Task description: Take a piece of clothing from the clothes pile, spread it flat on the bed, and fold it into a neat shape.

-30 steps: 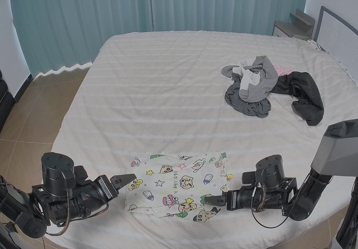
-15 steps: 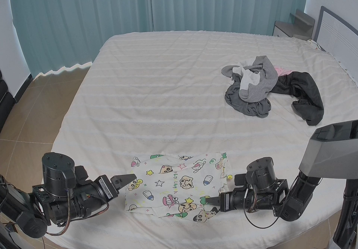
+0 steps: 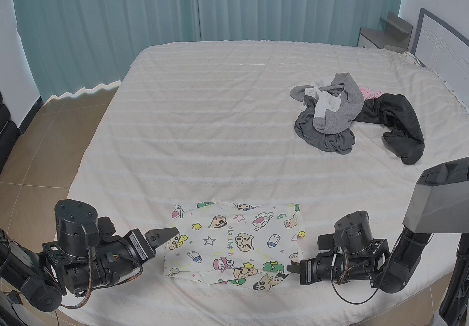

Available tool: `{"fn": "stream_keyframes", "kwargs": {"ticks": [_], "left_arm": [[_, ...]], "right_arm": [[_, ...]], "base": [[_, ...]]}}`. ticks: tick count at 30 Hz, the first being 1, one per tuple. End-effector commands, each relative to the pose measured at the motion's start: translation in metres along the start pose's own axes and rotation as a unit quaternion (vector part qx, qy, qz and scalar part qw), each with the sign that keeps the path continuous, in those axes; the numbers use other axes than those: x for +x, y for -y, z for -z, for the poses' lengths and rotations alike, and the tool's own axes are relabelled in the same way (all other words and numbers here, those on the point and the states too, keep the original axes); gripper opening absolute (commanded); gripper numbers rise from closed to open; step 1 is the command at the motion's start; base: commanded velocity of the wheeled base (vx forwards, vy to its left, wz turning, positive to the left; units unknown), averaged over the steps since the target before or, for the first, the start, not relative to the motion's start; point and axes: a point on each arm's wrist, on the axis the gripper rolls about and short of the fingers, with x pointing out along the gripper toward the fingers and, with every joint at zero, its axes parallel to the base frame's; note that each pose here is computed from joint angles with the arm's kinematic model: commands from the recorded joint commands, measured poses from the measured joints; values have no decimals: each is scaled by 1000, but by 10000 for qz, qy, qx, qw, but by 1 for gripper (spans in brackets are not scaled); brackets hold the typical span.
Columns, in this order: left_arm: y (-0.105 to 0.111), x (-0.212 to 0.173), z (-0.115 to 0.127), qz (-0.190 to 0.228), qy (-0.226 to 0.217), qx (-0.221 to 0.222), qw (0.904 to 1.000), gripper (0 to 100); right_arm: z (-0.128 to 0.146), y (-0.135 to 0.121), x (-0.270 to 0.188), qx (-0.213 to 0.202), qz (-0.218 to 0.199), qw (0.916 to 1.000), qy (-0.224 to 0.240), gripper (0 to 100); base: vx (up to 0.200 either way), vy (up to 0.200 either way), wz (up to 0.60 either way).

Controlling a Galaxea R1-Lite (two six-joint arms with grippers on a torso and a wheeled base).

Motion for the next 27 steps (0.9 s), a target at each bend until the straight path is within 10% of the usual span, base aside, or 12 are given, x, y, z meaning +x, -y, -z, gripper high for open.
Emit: {"fn": "stream_keyframes", "kwargs": {"ticks": [1, 21, 22, 27], "left_arm": [[0, -1, 0, 13, 11, -4, 10000, 100], [0, -1, 0, 8, 17, -4, 10000, 100], [0, -1, 0, 8, 17, -4, 10000, 100], [0, -1, 0, 8, 17, -4, 10000, 100]], "right_arm": [[1, 4, -13, 78, 53, 9999, 44, 0], [12, 16, -25, 177, 48, 9998, 72, 0], [11, 18, -26, 195, 46, 9997, 143, 100], [2, 25, -27, 250, 32, 9983, 526, 100]], "base": [[0, 0, 0], [0, 0, 0], [0, 0, 0], [0, 0, 0]]}}
